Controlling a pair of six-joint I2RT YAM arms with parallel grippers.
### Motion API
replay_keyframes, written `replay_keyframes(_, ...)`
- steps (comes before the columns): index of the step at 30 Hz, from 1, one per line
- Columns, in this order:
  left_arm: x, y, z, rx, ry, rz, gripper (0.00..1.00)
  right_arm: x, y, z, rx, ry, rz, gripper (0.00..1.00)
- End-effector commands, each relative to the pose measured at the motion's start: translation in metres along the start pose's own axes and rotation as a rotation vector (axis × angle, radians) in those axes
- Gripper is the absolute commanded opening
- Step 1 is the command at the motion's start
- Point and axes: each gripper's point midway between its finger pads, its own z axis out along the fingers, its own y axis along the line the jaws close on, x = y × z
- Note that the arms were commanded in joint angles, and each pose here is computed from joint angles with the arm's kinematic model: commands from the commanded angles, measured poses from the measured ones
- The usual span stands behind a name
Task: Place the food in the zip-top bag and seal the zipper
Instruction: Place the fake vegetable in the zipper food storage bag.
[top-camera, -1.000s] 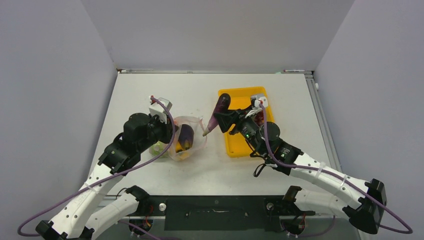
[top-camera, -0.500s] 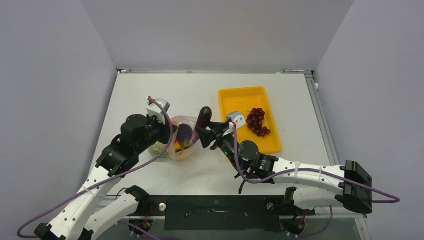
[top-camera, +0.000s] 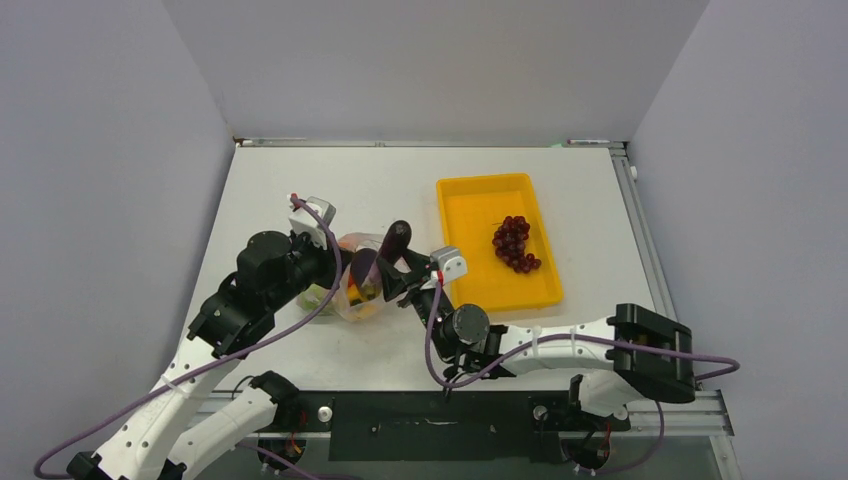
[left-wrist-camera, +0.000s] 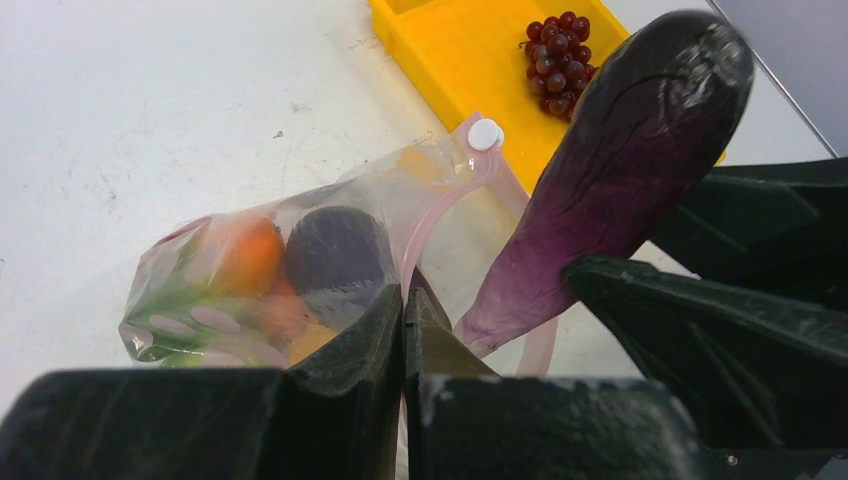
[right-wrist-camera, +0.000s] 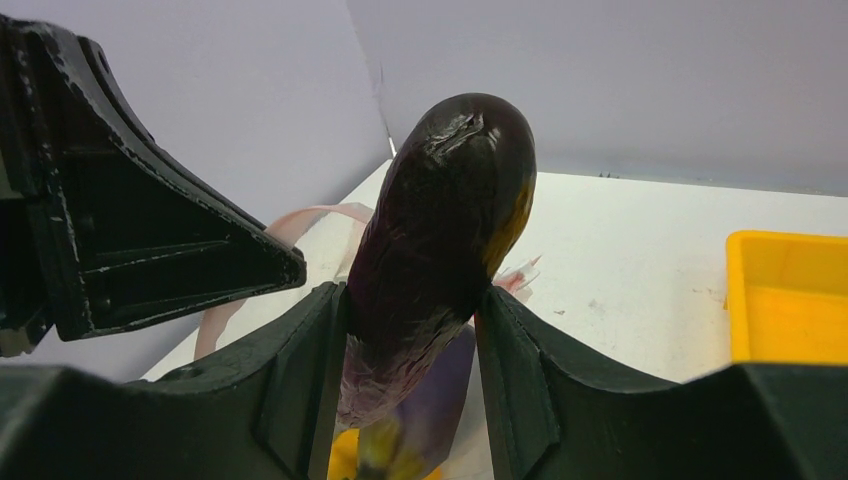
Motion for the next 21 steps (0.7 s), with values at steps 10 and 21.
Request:
replay_keyframes(10, -0.027, -0.011, -0.007, 0.045, -0.091, -0.004, 0.00, 0.018, 0.009, 0.007, 0.093, -0.173, 0.075, 0.05)
replay_keyframes(21, -0.026, -0.010, -0.006, 0.042, -0.089, -0.003, 0.00, 0.044, 0.020, 0.023, 0.133, -0.196, 0.121, 0.05)
